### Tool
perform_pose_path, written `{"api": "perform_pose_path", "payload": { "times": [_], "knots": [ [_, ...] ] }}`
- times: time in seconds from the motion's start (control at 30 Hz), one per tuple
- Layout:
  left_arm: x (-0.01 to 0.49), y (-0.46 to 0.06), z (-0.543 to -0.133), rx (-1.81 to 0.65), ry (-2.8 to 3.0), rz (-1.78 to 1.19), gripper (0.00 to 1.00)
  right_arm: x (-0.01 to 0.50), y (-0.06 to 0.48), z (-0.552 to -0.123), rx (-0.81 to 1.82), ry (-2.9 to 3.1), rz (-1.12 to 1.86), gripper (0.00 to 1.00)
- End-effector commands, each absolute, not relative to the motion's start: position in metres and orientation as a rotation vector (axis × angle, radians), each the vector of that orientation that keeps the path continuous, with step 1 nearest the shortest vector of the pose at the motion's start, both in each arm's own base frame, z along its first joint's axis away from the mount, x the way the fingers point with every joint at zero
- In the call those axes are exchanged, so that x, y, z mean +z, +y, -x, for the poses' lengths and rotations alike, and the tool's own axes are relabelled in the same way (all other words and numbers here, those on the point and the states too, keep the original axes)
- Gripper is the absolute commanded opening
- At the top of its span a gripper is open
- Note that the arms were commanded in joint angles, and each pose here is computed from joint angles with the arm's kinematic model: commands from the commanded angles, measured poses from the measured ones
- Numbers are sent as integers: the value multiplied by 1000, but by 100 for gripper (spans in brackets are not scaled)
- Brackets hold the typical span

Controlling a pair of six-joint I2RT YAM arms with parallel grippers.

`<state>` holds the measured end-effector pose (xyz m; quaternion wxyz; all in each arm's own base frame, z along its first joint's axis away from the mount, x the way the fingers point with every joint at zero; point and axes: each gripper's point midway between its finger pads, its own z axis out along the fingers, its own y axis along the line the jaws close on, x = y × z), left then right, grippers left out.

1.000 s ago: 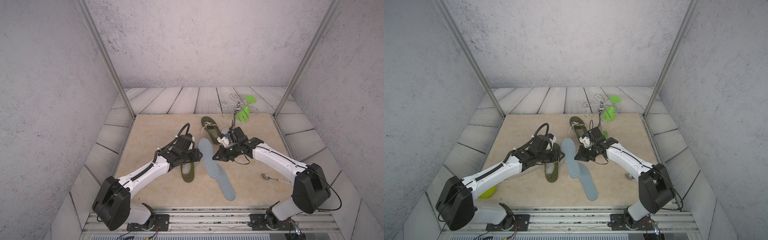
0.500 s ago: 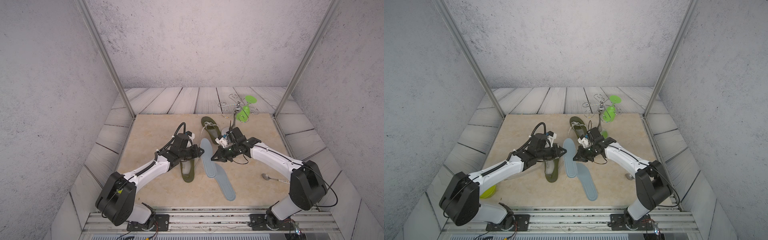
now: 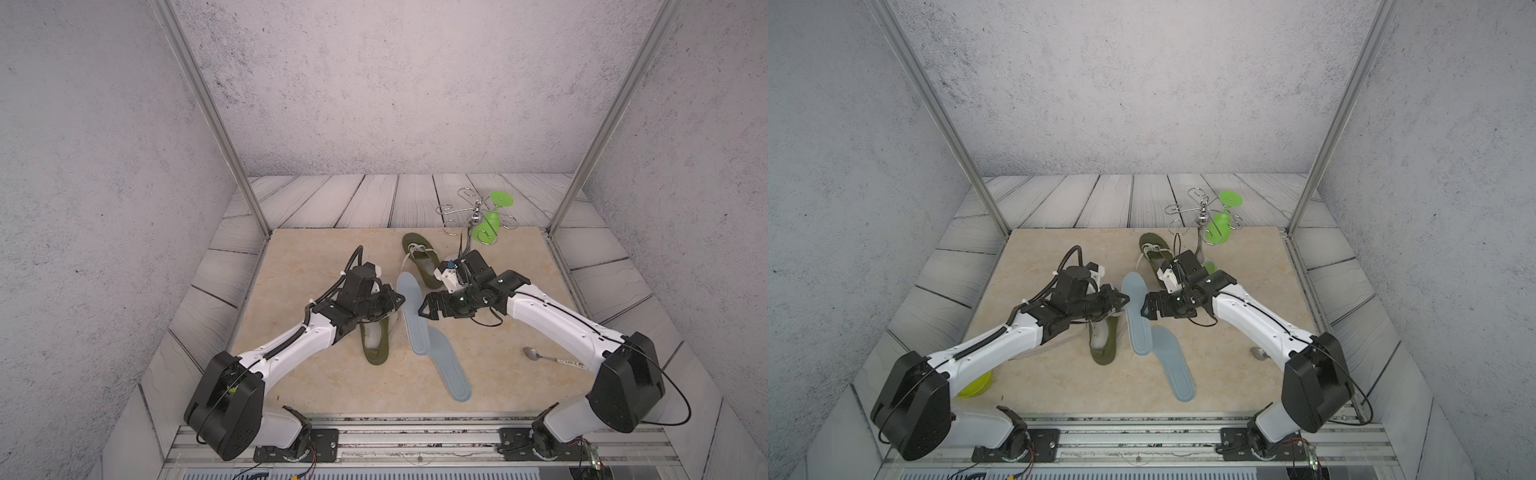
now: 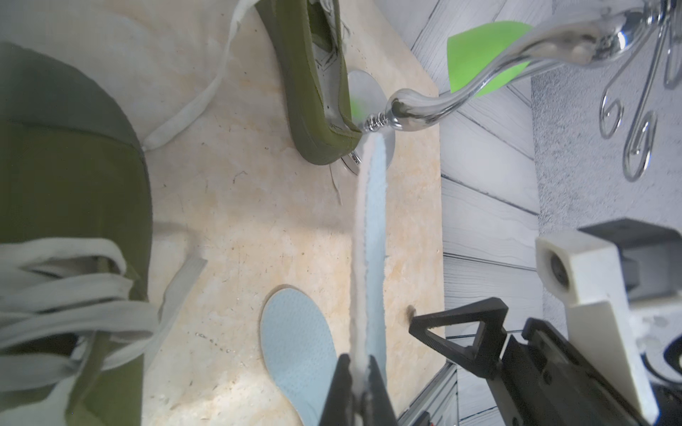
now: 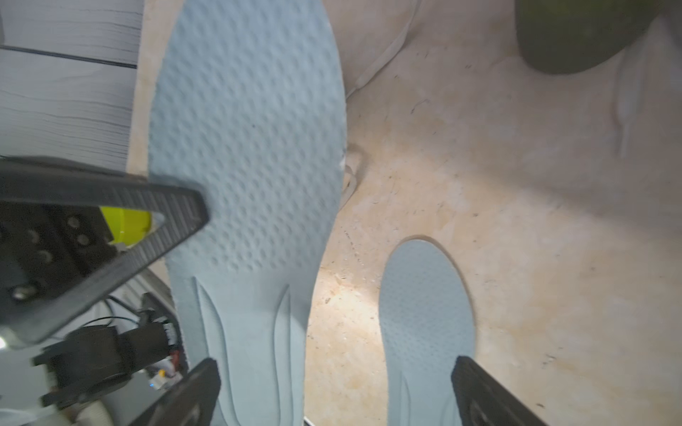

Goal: Insert the insole into the shoe
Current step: Pick up the insole from the center of the board.

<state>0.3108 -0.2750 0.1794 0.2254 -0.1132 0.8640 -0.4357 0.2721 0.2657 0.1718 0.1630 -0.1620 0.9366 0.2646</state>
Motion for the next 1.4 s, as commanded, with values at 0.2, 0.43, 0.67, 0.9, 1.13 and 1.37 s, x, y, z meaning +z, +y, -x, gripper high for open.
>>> {"api": "perform_pose_path", "payload": {
  "times": [0.2,0.43,0.67,0.9,1.13,1.37],
  "knots": [
    [159,-262,-314,-1378,2329,857,0,222,265,-274,585,2350,610,99],
    [158,-273,-317,-1539,2286,1012,0,221,270,-273,496,2376,701,99],
    [158,-272,-319,-1532,2276,1015,0,202,283,-266,519,2479,735,99],
    [154,-273,-318,-1545,2270,1019,0,182,293,-264,487,2565,692,99],
    [154,-273,-317,-1537,2282,1003,0,161,298,-263,403,2625,711,99],
    [150,-273,-316,-1535,2288,1006,0,149,302,-264,359,2657,745,95]
  ]
}}
